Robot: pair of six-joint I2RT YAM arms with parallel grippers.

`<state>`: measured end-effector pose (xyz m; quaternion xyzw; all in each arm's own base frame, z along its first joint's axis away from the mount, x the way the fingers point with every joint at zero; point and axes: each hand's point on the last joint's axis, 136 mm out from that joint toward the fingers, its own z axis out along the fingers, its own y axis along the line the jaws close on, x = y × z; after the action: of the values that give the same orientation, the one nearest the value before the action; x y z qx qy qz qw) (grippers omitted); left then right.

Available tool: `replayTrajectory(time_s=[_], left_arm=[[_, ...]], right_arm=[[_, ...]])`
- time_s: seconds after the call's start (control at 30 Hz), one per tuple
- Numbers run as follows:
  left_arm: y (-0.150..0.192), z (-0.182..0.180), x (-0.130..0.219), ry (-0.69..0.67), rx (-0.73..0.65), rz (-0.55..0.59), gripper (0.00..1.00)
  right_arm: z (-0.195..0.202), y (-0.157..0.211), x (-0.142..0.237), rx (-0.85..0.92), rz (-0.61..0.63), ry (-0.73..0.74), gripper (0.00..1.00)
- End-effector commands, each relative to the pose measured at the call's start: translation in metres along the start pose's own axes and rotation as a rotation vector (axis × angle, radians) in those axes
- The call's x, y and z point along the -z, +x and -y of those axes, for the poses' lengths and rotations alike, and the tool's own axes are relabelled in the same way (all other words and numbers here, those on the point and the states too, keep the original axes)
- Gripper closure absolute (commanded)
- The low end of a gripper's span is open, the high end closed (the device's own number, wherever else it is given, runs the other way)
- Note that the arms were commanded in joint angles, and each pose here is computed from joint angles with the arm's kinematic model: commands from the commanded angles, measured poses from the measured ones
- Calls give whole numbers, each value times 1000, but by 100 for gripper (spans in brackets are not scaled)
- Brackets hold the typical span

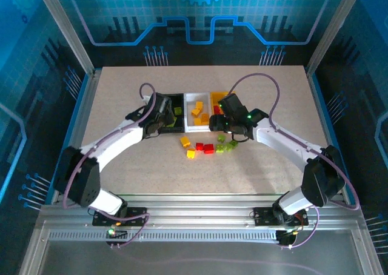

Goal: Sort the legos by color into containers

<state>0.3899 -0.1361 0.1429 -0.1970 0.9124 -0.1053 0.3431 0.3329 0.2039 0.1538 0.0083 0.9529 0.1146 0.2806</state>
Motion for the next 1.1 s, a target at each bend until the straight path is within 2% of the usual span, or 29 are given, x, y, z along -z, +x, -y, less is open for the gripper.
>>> replayTrajectory(time_s=[0.0, 0.23, 0.37, 0.5, 0.6, 0.8, 0.83, 0.93, 1.07], left_arm=[[-22, 9, -23, -24, 11, 34, 69], [-31, 6, -68, -77, 48, -31, 65], [-29, 10, -78, -75, 52, -50, 50], [-33, 22, -73, -22, 67, -53, 35], [-39, 33, -59, 29, 84, -50, 29], [-45, 61, -3, 199, 95, -11, 9], [-43, 65, 7, 227, 92, -9, 3], [-29, 68, 32, 294, 80, -23, 1], [3, 51, 52, 342, 117, -64, 1]], right_arm=[[9, 4, 8, -36, 14, -2, 26], [14, 22, 13, -24, -13, -28, 26], [8, 30, 16, 2, -32, -75, 25], [5, 36, 18, 22, -45, -107, 25], [3, 38, 20, 38, -49, -117, 24], [-6, 43, 19, 90, -70, -155, 26], [-10, 44, 18, 102, -74, -165, 27], [-20, 46, 15, 143, -89, -184, 29], [-45, 52, 5, 214, -120, -210, 28]])
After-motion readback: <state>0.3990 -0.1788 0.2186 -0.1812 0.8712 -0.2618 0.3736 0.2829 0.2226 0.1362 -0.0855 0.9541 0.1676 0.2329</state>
